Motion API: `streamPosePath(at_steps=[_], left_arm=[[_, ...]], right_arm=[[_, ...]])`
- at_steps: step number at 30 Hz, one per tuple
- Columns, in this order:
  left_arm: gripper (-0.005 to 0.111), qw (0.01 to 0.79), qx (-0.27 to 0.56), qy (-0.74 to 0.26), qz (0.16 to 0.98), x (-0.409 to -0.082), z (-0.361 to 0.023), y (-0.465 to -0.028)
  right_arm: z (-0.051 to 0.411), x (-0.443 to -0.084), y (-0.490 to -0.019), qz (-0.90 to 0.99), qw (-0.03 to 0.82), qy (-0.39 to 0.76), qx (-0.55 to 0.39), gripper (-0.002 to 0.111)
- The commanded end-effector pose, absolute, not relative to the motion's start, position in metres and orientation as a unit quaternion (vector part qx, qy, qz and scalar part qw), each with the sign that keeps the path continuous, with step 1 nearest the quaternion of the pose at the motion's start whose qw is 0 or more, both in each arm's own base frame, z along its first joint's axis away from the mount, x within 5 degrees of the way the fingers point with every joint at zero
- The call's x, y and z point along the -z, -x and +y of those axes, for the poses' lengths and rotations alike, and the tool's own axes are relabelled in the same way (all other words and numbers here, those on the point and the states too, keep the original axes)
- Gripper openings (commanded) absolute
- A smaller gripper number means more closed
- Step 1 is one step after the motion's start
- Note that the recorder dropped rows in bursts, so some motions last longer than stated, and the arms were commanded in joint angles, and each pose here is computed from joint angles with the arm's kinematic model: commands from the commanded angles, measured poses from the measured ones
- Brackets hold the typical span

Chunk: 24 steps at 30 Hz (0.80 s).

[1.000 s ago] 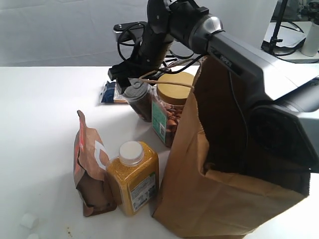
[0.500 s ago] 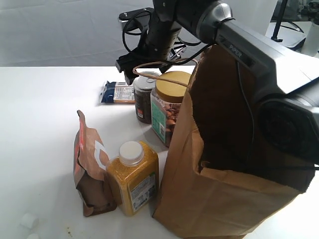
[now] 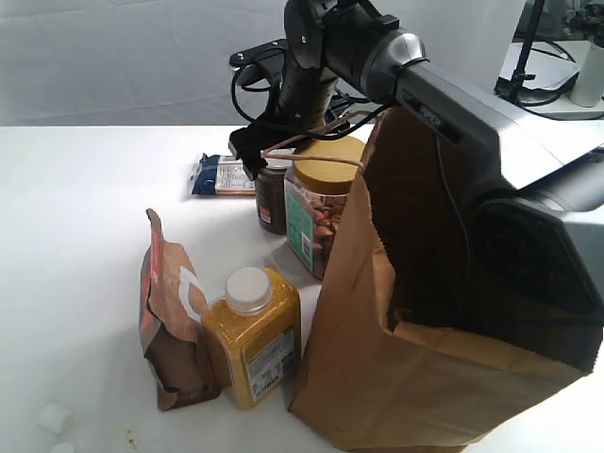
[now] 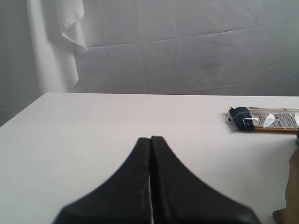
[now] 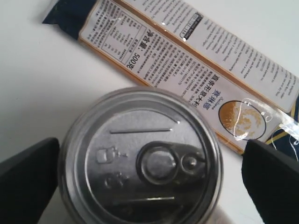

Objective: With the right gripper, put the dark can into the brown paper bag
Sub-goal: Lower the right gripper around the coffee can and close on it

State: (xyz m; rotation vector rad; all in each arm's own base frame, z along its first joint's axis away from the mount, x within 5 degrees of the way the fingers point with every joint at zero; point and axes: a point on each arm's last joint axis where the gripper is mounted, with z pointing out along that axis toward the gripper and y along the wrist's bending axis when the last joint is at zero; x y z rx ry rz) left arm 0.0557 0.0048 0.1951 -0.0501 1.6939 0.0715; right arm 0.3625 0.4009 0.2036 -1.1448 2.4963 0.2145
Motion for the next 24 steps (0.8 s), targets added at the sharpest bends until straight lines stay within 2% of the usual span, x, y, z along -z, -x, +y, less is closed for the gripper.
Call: streamPosePath(at_steps=[1,3,7,9,14,16,18,23,24], left_arm=[[0.000,0.663,-0.030,0.021,0.747,-0.195,0.004,-0.056],[0.000,0.663,-0.030,0.021,0.747,-0.195,0.004,-0.056],[0.000,0.663,-0.030,0.021,0.747,-0.195,0.004,-0.056],[0.000,0.663,-0.030,0.021,0.747,-0.195,0.004,-0.056],[0.000,0.663,-0.030,0.021,0.747,-0.195,0.004,-0.056],[0.000,0.663,-0.030,0.021,0.747,-0.195,0.004,-0.056],[0.000,0.663,-0.030,0.021,0.747,-0.195,0.004,-0.056],[0.000,0.663,-0.030,0.021,0.747,-0.195,0.004,-0.056],[0.000,0.663,-0.030,0.021,0.747,-0.195,0.004,-0.056]], right_arm=[[0.404,-0.185,-0.366,0.892,0.187,0.405,-0.076,0.096],[0.404,-0.185,-0.367,0.891,0.193,0.404,-0.077,0.093],[0.405,-0.186,-0.366,0.891,0.192,0.404,-0.076,0.070],[0.404,-0.186,-0.366,0.892,0.188,0.404,-0.075,0.063],[0.402,-0.184,-0.363,0.895,0.172,0.405,-0.072,0.069],[0.402,-0.184,-0.363,0.896,0.169,0.405,-0.070,0.068],[0.402,-0.184,-0.363,0.896,0.169,0.405,-0.070,0.058],[0.402,-0.192,-0.361,0.889,0.172,0.417,-0.081,0.022],[0.403,-0.195,-0.360,0.886,0.174,0.422,-0.084,0.018]])
